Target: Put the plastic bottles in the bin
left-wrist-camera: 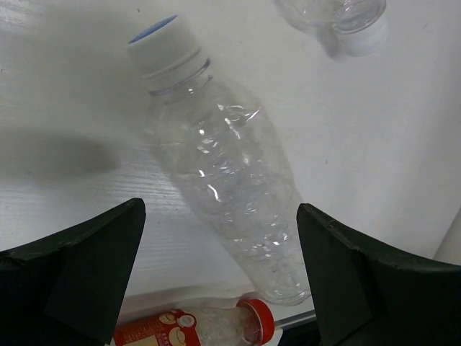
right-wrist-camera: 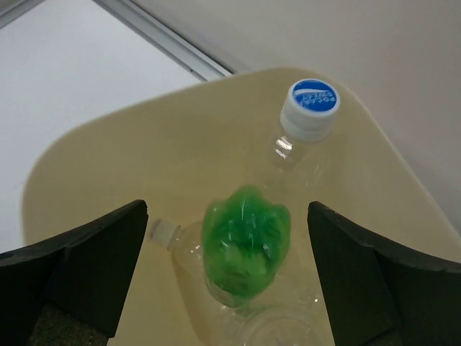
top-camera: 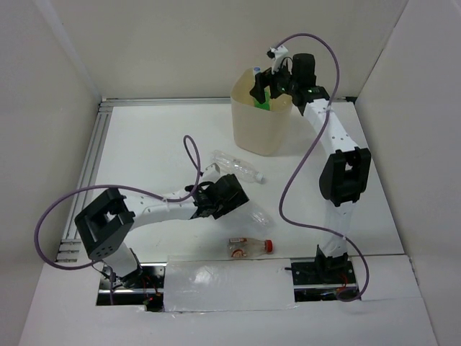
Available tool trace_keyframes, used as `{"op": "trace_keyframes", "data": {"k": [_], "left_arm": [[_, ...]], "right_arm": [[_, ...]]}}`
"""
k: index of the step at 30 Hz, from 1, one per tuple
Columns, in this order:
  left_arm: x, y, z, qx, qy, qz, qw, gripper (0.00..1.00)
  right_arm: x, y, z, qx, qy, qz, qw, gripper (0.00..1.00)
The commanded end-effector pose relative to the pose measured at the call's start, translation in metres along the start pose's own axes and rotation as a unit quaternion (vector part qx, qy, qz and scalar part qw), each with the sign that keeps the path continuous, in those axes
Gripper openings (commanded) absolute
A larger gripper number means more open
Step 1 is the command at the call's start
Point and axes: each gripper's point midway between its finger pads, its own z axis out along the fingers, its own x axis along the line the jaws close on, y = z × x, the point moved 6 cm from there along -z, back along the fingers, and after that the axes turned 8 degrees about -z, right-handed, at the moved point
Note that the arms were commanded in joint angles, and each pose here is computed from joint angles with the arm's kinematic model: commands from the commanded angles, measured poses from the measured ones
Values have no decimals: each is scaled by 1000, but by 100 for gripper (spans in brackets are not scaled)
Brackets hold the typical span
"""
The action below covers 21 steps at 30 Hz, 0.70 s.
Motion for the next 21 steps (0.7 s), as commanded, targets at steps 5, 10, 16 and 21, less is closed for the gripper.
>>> {"op": "trace_keyframes", "data": {"k": [5, 10, 16, 21], "left_arm": [[4, -4, 15, 1, 32, 16, 999, 99], [-13, -8, 34, -3, 33, 22, 999, 99], [-31, -17, 57, 8, 36, 46, 998, 95], [-22, -23, 63, 26, 45, 53, 997, 68]], "right_arm": [[-19, 97, -84, -112, -13, -11, 994, 99], [-7, 93, -157, -115, 11, 16, 993, 99], [35, 57, -215, -85, 48, -8, 995, 99], [64, -2, -239, -35, 81, 28, 996, 99]]}}
